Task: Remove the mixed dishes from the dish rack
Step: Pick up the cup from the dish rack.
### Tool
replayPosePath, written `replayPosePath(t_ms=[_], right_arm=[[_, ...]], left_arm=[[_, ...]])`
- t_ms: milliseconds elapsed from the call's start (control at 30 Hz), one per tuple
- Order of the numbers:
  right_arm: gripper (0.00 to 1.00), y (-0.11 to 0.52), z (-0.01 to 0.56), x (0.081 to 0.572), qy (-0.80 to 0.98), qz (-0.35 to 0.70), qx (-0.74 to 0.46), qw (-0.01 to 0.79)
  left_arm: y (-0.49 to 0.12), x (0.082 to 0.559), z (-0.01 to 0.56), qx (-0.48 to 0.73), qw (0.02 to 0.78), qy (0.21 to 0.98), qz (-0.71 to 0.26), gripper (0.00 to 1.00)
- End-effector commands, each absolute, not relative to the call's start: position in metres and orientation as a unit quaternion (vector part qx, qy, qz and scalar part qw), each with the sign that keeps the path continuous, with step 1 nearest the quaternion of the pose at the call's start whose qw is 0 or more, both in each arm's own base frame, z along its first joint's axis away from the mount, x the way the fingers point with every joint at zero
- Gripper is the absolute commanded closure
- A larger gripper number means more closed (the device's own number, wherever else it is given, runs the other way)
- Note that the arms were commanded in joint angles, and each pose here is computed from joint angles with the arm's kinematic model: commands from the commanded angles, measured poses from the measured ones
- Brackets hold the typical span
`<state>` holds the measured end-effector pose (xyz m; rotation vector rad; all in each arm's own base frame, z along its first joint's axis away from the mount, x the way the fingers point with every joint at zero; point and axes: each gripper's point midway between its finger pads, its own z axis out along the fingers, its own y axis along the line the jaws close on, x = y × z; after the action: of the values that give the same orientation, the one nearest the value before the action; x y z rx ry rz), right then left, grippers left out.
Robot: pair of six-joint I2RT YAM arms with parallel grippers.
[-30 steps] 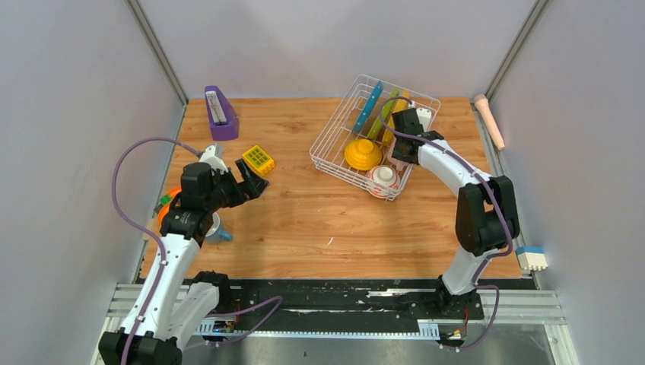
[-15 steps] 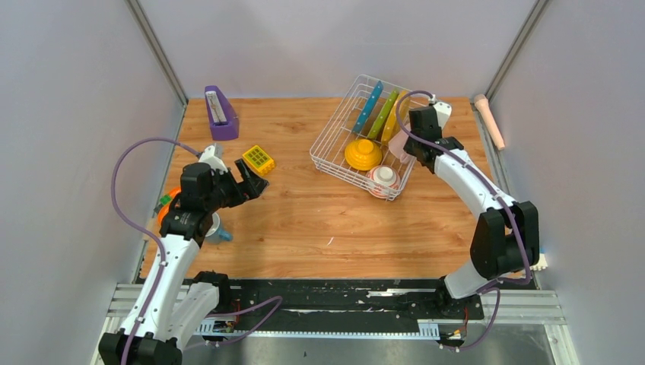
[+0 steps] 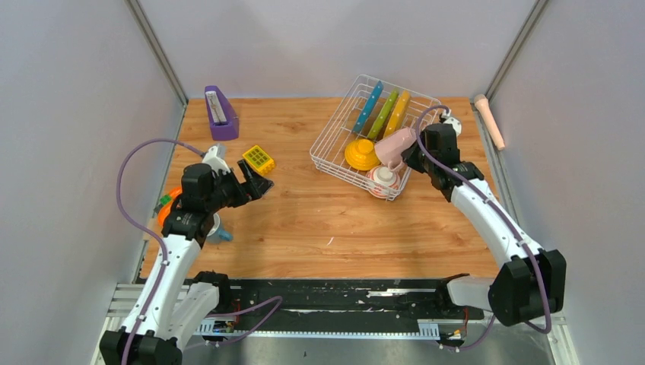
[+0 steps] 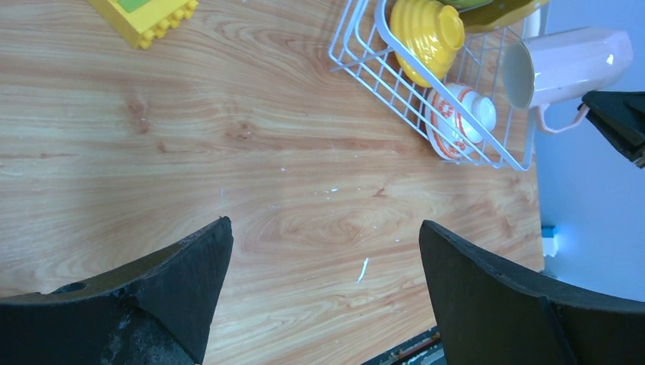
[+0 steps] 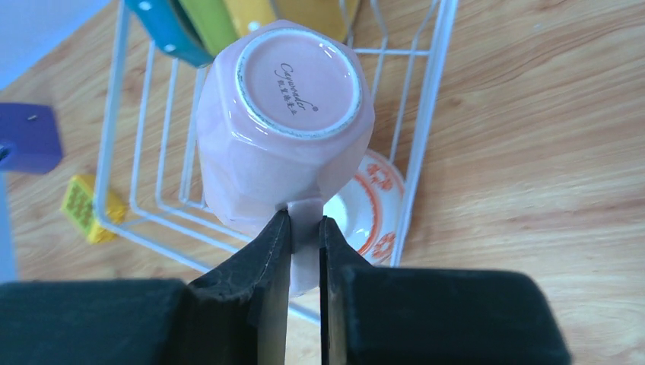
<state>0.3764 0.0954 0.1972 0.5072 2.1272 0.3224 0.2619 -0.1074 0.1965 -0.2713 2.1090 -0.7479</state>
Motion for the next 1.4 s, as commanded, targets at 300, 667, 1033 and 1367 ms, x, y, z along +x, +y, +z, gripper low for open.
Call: replayPosePath(t_ms=[300, 667, 1033, 1367], right_arm=[[1.00, 0.183, 0.298, 0.342, 0.736, 0.472, 0.164, 0.458], [1.00, 0.216, 0.330, 0.304, 0.705, 0.596, 0.135, 0.359], [1.00, 0.234, 0.338, 0.271, 0.700, 0.633, 0.099, 0.315], [1.00, 0.244, 0.317, 0.258, 0.709, 0.639, 0.103, 0.280]], left_arm=[[-0.165, 0.286, 0.236, -0.069, 0.438, 0.771, -0.456, 0.00], [-0.234, 0.330, 0.264, -0.034, 0.468, 0.730, -0.497, 0.00], [-0.304, 0.348, 0.291, -0.002, 0.441, 0.652, -0.617, 0.11], [-0.335, 0.343, 0.302, 0.024, 0.398, 0.589, -0.703, 0.53]])
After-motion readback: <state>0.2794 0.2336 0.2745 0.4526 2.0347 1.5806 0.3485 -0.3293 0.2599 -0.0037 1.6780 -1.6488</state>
